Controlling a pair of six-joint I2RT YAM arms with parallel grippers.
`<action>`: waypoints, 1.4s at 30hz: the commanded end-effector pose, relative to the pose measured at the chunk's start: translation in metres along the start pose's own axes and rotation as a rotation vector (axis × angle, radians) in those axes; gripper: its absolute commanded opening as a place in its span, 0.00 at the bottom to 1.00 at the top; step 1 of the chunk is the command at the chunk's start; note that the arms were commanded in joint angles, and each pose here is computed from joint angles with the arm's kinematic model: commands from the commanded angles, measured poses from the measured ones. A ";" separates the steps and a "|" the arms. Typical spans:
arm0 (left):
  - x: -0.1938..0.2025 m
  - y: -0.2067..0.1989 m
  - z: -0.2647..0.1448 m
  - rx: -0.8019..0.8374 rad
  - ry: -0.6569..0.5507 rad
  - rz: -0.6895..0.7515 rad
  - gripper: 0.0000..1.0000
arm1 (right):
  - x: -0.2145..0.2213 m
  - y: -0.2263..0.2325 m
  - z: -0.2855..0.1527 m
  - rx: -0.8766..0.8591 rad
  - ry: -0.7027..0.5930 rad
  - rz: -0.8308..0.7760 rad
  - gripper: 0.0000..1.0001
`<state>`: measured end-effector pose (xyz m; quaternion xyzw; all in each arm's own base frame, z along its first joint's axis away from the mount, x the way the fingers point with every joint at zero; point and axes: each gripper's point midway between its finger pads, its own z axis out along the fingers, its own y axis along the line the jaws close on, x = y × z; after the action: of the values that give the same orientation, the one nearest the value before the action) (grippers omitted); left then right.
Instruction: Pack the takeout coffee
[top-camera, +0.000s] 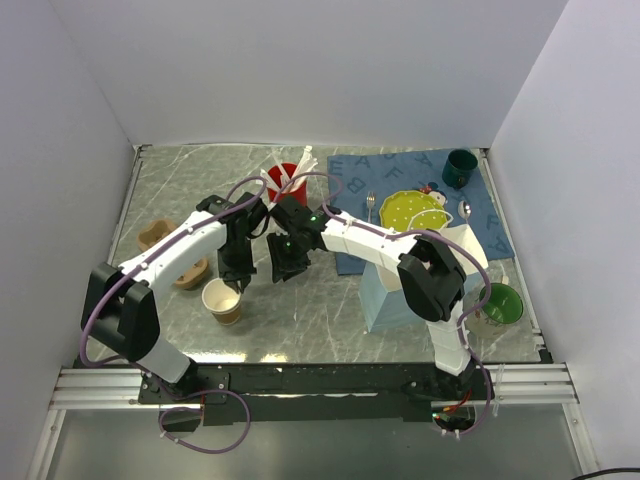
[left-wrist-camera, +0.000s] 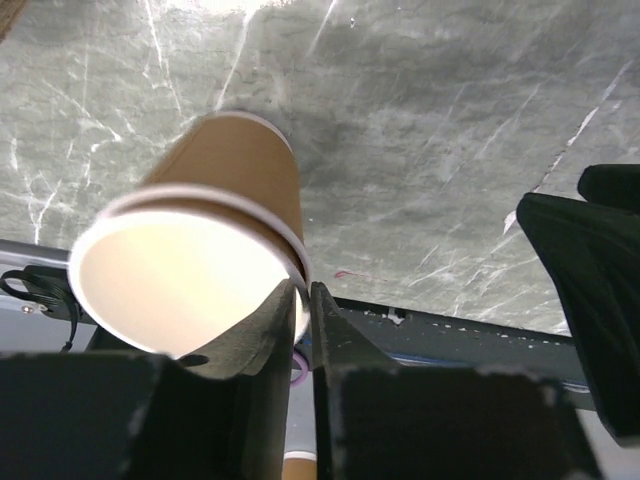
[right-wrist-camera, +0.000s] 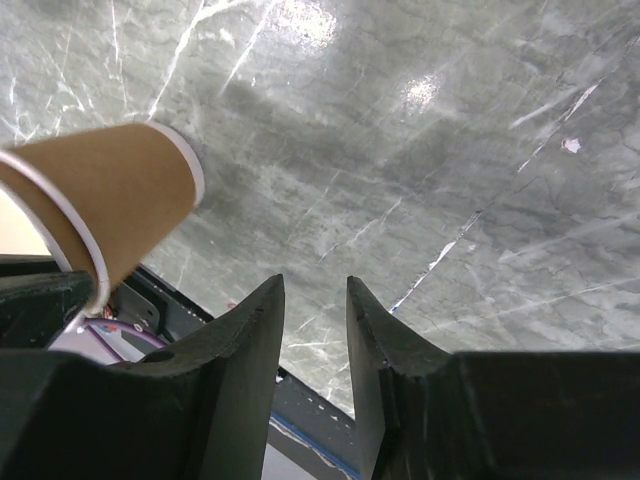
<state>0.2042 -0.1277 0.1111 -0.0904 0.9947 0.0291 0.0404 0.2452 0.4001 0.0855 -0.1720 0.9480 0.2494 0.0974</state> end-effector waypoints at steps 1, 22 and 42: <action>-0.004 0.003 -0.001 -0.029 -0.017 0.013 0.14 | -0.025 0.016 -0.017 -0.041 -0.082 -0.031 0.39; -0.018 -0.067 -0.080 0.480 -0.168 -0.004 0.01 | -0.061 0.055 -0.084 -0.410 -0.240 0.136 0.37; -0.033 -0.074 -0.111 0.594 -0.308 -0.065 0.01 | -0.041 0.056 -0.089 -0.415 -0.210 0.124 0.36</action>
<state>0.2297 -0.1940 0.1958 -0.0938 0.9563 -0.2175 0.1717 0.2641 0.4087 0.1788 -0.0821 0.8839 0.4400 0.1359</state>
